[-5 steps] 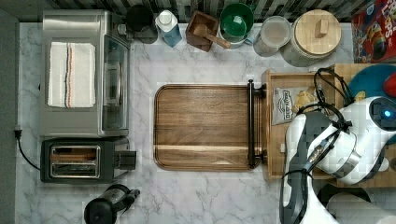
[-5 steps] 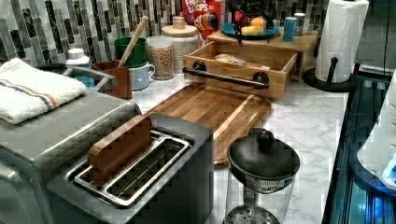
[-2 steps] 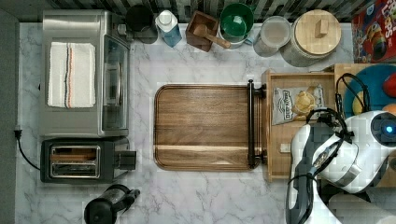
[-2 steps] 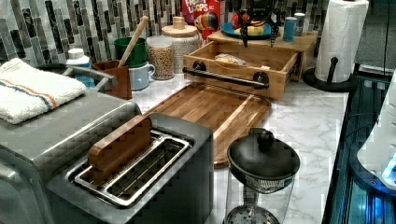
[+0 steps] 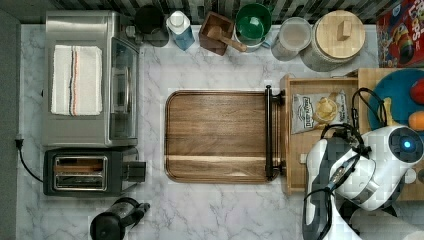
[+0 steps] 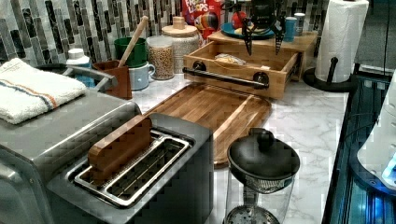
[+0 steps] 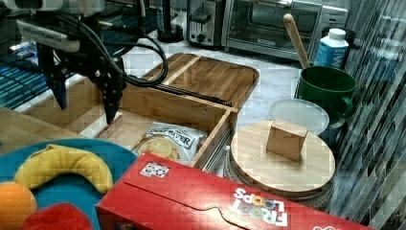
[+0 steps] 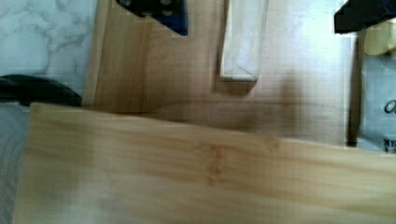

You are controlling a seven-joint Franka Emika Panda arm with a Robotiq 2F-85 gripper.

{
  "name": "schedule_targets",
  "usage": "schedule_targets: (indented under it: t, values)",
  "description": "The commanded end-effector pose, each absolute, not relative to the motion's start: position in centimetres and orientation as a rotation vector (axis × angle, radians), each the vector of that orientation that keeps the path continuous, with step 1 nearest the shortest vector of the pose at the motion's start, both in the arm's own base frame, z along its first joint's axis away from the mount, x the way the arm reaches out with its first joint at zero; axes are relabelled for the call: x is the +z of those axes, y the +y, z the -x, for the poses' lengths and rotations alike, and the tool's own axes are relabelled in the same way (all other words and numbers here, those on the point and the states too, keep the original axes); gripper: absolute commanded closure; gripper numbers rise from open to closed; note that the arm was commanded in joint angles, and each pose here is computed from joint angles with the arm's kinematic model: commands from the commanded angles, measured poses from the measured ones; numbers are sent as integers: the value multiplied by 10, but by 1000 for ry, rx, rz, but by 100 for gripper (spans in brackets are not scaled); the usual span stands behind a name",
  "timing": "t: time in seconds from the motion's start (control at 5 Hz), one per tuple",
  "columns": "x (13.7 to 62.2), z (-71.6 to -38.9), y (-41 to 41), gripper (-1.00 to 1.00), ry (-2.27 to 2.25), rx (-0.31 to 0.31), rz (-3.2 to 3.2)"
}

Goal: Pick up the butter.

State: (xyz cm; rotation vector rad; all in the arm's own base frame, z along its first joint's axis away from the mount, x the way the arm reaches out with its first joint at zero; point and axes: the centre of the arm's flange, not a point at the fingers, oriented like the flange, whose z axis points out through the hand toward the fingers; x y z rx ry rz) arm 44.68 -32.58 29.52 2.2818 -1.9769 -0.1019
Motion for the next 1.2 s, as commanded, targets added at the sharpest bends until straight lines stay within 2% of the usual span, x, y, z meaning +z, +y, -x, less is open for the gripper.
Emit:
schedule_targets:
  t: [0.2, 0.4, 0.6, 0.8, 1.2]
  values:
    - [276, -426, -301, -100, -2172, 28, -2182]
    - [272, -422, -297, -100, -2185, 18, -2174]
    - [262, -419, -291, -100, -2170, 84, -2188]
    - [259, -422, -287, 100, -2137, 127, -2199]
    - [273, -435, -281, 100, -2083, 126, -2214]
